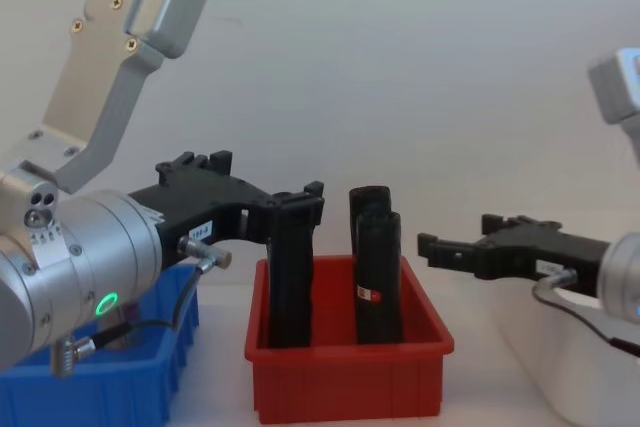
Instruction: Pick the cotton swabs from the blue box and place them into the white box.
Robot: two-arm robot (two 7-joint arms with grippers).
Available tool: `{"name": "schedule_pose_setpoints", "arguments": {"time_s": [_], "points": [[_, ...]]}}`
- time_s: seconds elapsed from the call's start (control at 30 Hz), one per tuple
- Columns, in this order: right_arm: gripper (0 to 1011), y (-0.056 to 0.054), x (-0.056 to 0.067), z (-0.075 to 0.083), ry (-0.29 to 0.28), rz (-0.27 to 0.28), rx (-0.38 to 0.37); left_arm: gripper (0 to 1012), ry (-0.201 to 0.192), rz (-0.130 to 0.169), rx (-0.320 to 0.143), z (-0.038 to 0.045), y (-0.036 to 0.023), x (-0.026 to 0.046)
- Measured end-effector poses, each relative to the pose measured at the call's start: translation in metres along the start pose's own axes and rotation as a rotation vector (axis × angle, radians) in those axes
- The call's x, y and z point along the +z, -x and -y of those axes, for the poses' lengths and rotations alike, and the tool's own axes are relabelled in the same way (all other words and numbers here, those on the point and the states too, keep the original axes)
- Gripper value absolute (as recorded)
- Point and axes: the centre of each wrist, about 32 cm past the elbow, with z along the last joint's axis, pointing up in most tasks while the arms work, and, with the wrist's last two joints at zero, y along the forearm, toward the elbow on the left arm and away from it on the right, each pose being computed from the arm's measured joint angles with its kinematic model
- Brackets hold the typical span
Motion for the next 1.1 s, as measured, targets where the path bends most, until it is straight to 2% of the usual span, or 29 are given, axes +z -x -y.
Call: {"name": "schedule_pose_setpoints", "arguments": {"time_s": [0.53,1.1], "points": [[1002,-0.006,-0.01,-0.044,0.036,0.016,0.069,1004,0.0,0.0,0.0,0.0,0.0,0.0],[1002,-0.01,-0.013,-0.077,0.056,0.031,0.126,1004,0.0,0.0,0.0,0.0,0.0,0.0]]}}
